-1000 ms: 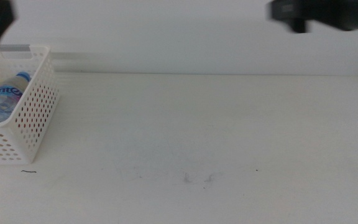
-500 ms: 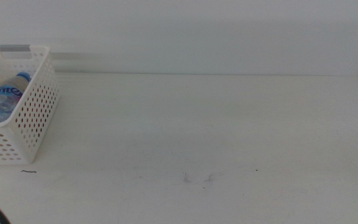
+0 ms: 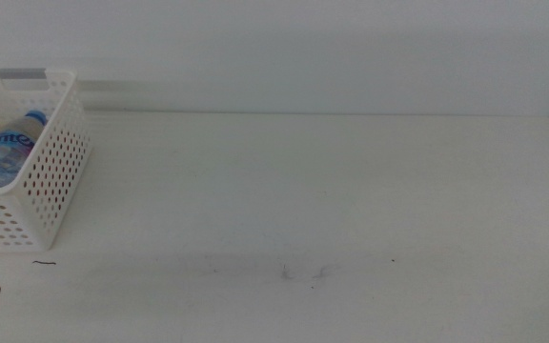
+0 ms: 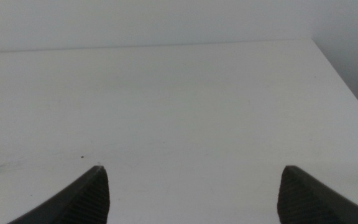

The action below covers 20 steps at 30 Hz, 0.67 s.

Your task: Use arms to grab the bottles and put them into the dustbin to the left of the table.

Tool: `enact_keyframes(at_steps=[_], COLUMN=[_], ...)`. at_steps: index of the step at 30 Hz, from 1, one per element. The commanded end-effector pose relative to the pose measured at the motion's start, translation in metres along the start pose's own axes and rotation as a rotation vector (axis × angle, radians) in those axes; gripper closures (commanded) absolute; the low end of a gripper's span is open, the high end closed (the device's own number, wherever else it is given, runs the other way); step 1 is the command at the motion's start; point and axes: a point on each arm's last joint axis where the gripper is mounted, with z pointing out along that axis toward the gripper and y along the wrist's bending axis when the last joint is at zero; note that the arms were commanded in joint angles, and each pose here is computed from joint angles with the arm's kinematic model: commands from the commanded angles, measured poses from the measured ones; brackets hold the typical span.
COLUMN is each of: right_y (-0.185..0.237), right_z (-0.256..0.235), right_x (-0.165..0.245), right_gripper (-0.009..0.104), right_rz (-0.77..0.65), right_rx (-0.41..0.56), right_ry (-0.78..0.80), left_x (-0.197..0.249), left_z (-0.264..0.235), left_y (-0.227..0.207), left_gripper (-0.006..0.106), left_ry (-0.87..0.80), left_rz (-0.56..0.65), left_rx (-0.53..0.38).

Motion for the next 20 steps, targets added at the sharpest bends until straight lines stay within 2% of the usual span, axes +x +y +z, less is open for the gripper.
enact_keyframes(at_steps=[1, 20], right_y=[-0.0008, -0.0006], right_z=[0.0001, 0.0001], right_x=[-0.0008, -0.0014], right_gripper=[0.012, 0.012], right_rz=[-0.018, -0.018], right_rx=[0.011, 0.01], right_ry=[-0.021, -0.027], left_x=[-0.0003, -0.0039], left_z=[-0.001, -0.0011], left_y=[0.0, 0.0011], left_gripper=[0.007, 0.007], left_ry=[-0.016, -0.056], left_rz=[-0.002, 0.008], left_rx=[-0.001, -0.013])
